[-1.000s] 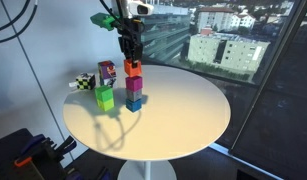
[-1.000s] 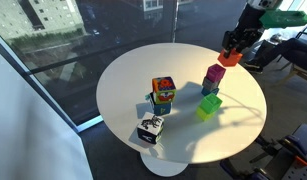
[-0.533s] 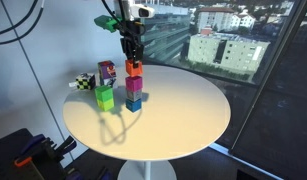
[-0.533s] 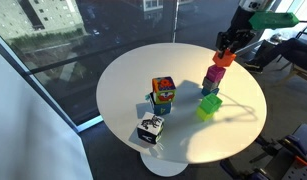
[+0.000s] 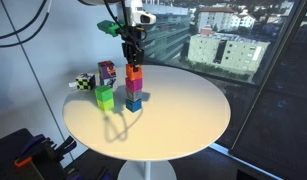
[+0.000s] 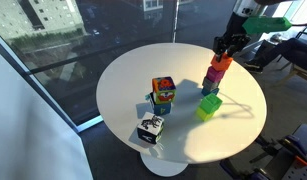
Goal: Pick up the orange block and put it on the pink block
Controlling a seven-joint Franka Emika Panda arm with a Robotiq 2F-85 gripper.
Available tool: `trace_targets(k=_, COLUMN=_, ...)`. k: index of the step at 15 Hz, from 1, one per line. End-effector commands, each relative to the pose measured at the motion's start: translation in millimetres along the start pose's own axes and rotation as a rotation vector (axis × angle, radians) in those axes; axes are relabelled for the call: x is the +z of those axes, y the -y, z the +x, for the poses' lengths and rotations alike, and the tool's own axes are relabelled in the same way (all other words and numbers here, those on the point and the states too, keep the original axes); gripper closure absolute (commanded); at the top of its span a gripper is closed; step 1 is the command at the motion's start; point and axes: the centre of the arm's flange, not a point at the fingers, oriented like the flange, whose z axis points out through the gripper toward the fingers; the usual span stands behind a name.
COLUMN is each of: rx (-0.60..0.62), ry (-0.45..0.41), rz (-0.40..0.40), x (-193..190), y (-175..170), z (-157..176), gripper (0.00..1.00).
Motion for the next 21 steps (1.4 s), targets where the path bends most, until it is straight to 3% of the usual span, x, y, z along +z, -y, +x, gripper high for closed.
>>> trace_targets(k=1, rx=0.008, ry=0.024, rz=-0.035, x=-6.5, y=6.2, z=3.1, gripper=0.82)
trace_targets(k=7, rx=0.006, ry=0.034, rz=-0.062, x=-4.1, y=5.1, z=2.9, gripper=0.79)
trace_targets(k=8, rx=0.003, ry=0.031, rz=-0.065, x=-3.7, y=4.8, z=2.6, gripper=0.37)
trace_targets(k=13, rx=-0.01, ry=0.024, rz=-0.076, x=-3.0, y=4.1, z=2.0, gripper=0.01)
trace_targets(k=21, rx=-0.028, ry=0.02, rz=-0.004, x=-14.9, y=1.9, z=-4.5, gripper=0.0)
